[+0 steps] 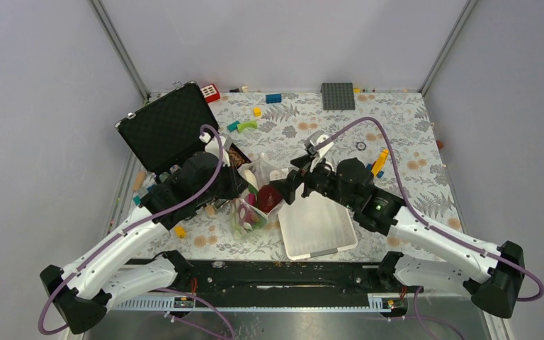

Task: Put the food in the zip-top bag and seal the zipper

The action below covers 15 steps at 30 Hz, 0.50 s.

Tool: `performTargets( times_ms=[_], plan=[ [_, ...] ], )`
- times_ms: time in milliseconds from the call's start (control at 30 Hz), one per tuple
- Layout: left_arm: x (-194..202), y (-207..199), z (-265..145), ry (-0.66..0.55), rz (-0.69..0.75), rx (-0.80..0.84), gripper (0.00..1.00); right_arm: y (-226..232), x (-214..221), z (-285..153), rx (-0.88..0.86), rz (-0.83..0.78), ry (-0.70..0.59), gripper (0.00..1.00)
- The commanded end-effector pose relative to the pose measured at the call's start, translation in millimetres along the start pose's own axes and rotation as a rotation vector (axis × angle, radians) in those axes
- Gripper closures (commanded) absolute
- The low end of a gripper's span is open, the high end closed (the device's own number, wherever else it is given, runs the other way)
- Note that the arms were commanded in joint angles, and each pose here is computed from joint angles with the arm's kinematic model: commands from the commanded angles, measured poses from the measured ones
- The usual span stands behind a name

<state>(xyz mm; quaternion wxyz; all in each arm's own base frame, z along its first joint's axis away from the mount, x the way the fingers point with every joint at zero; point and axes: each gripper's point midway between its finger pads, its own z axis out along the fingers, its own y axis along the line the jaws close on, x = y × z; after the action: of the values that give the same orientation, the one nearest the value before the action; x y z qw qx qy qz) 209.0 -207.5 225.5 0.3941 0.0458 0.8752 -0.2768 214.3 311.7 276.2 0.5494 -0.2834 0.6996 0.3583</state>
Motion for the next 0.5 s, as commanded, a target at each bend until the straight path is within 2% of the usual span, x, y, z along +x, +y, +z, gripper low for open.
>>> performTargets(
  times_ms=[0, 200, 467],
  plan=[
    [-13.7, -7.4, -4.8, -0.055, -0.021, 0.029, 1.0, -11.8, -10.9, -9.9, 0.089, 0.026, -0.041, 0.0],
    [-13.7, -6.4, -6.9, -0.063, -0.029, 0.029, 1.0, -44.8, 14.1, -17.8, 0.293, 0.061, 0.087, 0.04],
    [-11.2, -5.1, -4.6, -0.054, -0.035, 0.023, 1.0, -36.6, 40.9, -7.2, 0.254, 0.101, 0.193, 0.18]
  ],
)
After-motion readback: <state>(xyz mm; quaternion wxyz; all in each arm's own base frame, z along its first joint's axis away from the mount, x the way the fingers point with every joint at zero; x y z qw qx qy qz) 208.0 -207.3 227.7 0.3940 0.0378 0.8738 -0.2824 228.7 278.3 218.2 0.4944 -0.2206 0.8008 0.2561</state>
